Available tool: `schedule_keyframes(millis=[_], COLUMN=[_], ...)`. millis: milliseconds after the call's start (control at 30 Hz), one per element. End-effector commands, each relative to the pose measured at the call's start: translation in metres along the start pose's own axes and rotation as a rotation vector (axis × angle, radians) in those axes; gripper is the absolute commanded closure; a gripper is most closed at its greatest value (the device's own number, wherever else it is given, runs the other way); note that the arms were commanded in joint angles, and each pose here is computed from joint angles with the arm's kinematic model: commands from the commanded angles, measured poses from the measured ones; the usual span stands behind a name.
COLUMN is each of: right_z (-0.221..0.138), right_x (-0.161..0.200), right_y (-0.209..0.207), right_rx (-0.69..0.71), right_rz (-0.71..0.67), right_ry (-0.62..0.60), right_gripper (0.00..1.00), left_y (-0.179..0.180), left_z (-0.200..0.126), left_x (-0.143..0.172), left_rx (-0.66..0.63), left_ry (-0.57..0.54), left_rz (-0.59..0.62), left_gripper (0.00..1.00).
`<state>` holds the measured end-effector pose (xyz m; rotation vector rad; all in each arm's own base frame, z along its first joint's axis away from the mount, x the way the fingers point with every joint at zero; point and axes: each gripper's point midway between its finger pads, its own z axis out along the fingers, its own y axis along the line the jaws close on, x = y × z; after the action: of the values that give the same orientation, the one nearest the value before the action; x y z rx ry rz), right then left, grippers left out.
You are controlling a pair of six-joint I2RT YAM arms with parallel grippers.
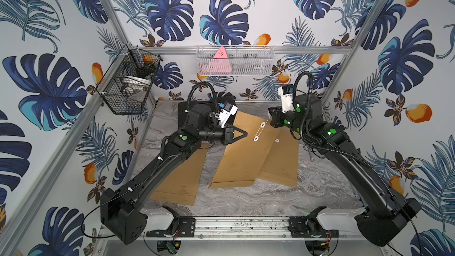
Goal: Close the mouth of the file bag
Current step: Close the file bag.
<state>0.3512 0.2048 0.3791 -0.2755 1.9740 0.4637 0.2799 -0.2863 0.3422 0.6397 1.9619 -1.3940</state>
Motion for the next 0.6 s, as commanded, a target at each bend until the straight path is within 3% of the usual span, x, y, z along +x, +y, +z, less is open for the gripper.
schedule_keyframes(millis=[0,367,567], right_z=[0.000,0.004,-0.003], right_x=[-0.004,0.006,0.006], right_y=[0.011,0.048,0.038], right_rx=[-0.035,-0.052,0.031], right_rz=[0.004,-0.075,-0.091], right_ry=[-0.006,0.027,0.013], right_gripper=[1.00,1.00,1.00], left_y=[-0.004,0.008,0.016], left_z=[0.002,0.005,0.004], left_x=[-0.003,0.000,0.002], left_rx=[0.026,-0.022,-0.068], left_ry=[-0.009,-0.007,-0.004], left_rz=[0.016,0.008,0.001], left_gripper=[1.00,1.00,1.00])
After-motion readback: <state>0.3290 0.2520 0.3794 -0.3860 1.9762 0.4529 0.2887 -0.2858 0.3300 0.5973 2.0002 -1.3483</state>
